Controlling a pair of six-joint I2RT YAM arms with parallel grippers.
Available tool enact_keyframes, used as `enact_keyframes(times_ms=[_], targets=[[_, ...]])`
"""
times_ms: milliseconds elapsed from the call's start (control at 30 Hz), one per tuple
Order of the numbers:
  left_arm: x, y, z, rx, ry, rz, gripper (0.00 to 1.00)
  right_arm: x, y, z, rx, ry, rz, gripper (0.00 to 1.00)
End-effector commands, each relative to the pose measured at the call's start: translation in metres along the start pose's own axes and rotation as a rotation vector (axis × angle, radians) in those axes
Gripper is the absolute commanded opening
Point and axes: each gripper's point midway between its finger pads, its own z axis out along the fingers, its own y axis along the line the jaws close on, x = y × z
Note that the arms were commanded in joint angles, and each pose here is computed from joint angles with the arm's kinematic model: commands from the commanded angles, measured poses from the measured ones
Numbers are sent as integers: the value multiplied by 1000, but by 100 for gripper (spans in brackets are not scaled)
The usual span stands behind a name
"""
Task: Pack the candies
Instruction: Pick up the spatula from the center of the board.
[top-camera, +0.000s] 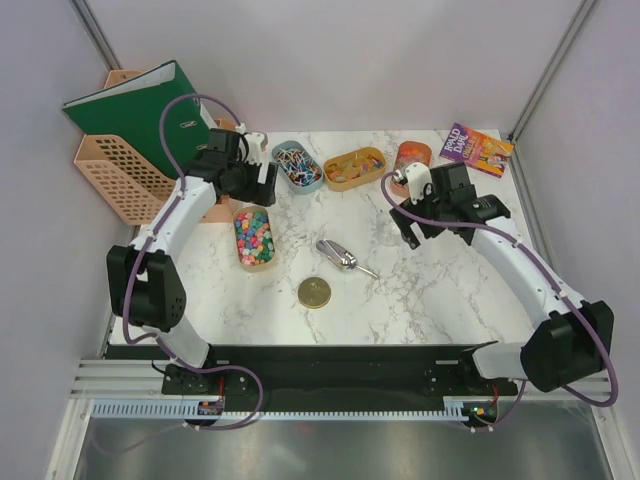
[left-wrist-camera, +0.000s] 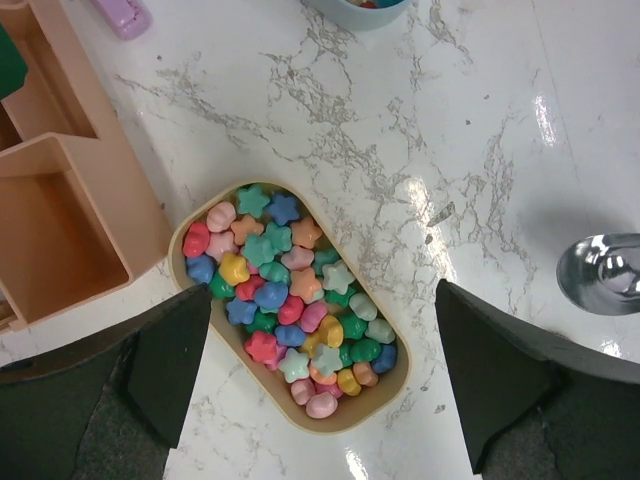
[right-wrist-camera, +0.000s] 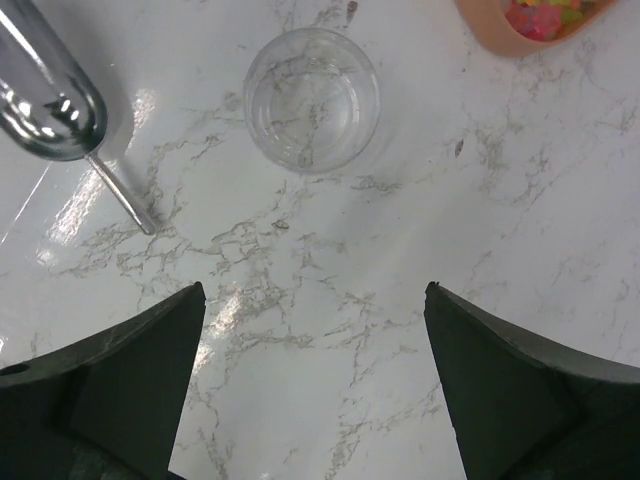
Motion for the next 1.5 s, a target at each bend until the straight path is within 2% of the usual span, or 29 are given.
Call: enact_keyframes(times_ms=[0,33,100,200,367,467,500,600,833,1033,1167,1467], targets=[[-4,-10,-10,26,-30,2,100,-18,19,-11,-111,-137,-163,98],[-3,-10,-10,25,-32,7,100,-20,22,-15,-128,-171,-228,98],[1,-12,-11,26,-24,8,100,-10,35,-6,-187,-192,-261,98],[7,-14,-12,35,-14,16,100,2,47,7,-252,-175,-278,95],[18,-20,-12,55,3,34,99,16,69,21,-358,-222,-326,91],[26,-20,-12,54,17,47,99,25,80,34,-406,-220,-353,87],[27,-20,-12,54,20,50,98,31,83,42,-431,-204,-378,81],[31,-18,-11,49,34,62,98,35,91,53,-490,-189,-404,75],[27,-16,-9,33,36,79,98,50,113,67,-577,-167,-509,68],[22,-10,-11,0,30,105,98,43,140,75,-613,-220,-566,67],[26,-9,-13,-9,35,109,98,38,150,86,-609,-216,-536,64],[27,-13,-14,6,32,100,98,37,149,111,-583,-141,-476,49]])
